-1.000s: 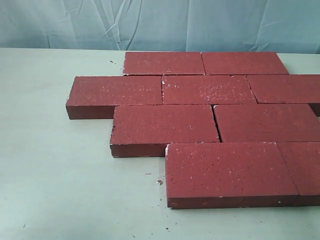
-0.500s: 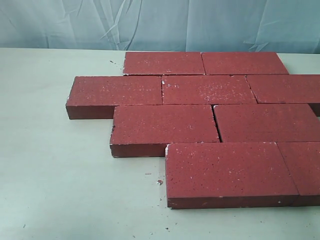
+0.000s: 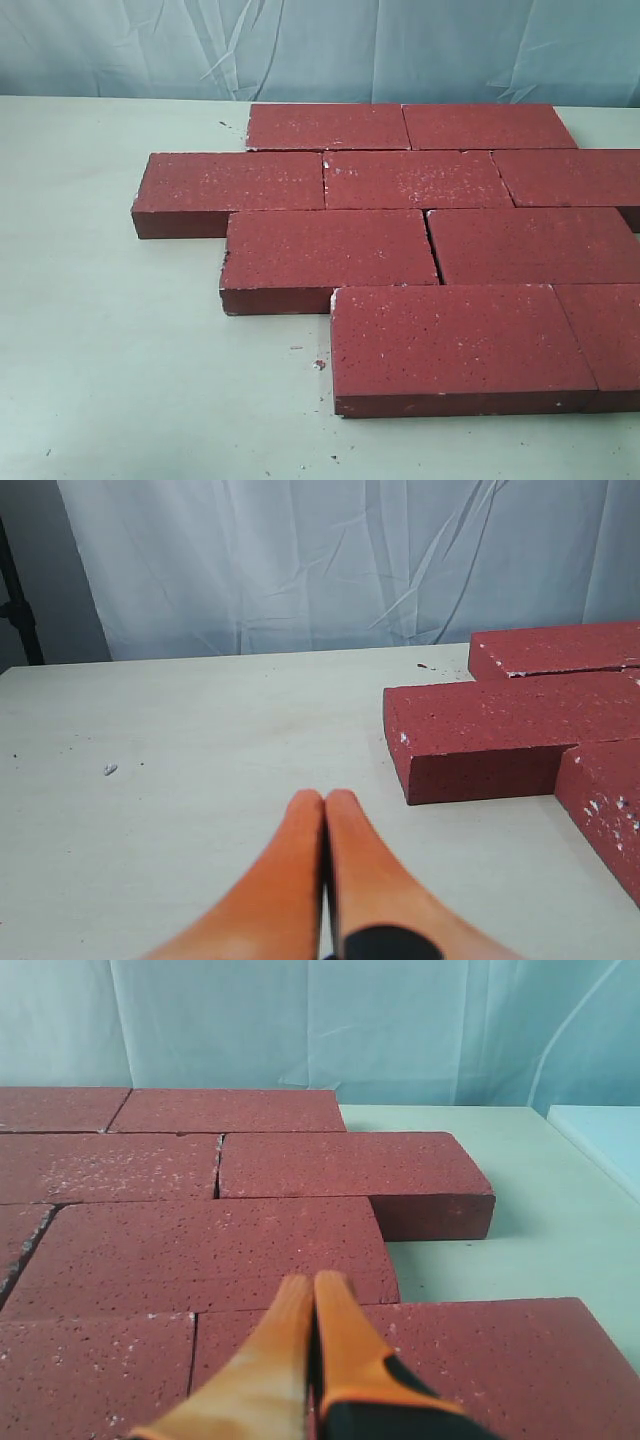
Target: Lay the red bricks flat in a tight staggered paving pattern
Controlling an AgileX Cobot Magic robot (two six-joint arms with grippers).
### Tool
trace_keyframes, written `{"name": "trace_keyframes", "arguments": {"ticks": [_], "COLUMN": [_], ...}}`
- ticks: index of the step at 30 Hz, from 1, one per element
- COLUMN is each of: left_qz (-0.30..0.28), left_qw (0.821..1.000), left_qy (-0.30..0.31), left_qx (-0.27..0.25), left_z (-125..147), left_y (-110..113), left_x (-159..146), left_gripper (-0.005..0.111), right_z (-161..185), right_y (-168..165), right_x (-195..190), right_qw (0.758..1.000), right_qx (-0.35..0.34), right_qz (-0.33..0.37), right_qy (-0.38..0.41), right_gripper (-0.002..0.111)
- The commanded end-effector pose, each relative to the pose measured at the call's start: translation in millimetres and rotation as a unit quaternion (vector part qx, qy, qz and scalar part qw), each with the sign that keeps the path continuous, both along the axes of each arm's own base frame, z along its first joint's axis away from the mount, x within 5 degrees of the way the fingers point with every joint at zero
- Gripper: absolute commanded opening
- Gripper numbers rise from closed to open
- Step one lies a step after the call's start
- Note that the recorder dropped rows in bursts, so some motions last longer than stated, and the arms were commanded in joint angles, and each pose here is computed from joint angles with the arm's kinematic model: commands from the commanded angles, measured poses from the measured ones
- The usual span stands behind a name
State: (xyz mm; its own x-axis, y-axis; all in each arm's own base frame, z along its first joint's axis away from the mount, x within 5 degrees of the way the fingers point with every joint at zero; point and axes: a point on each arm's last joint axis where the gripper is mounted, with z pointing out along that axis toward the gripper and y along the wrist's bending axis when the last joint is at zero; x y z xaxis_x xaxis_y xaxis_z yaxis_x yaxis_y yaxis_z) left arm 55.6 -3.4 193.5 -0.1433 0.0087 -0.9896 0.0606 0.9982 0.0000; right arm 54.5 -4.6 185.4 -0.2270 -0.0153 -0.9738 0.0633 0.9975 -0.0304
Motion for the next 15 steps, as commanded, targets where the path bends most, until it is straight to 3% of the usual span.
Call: {"name": "trace_keyframes", "arguments": {"ticks": [1, 15], "left_qz": [0.000, 0.000], "left_qw": [1.000, 1.000], "left_qy": [-0.004, -0.004], "left_qx": [0.000, 0.000], "left_z": [-0.6, -0.6], "left_y": [0.0, 0.0], "left_x": [-0.1, -0.1], "left_gripper": [0.000, 0.000], "right_z": [0.4, 0.4], "right_y": [-0.1, 0.5], "right_x": [-0.3, -0.3], "right_qw": [1.000, 1.000], "right_qx": [-0.003, 0.008], "right_qz": [-0.001, 0.000], "right_qy": [-0.006, -0.006], "right_gripper": [-0.001, -0.001]}}
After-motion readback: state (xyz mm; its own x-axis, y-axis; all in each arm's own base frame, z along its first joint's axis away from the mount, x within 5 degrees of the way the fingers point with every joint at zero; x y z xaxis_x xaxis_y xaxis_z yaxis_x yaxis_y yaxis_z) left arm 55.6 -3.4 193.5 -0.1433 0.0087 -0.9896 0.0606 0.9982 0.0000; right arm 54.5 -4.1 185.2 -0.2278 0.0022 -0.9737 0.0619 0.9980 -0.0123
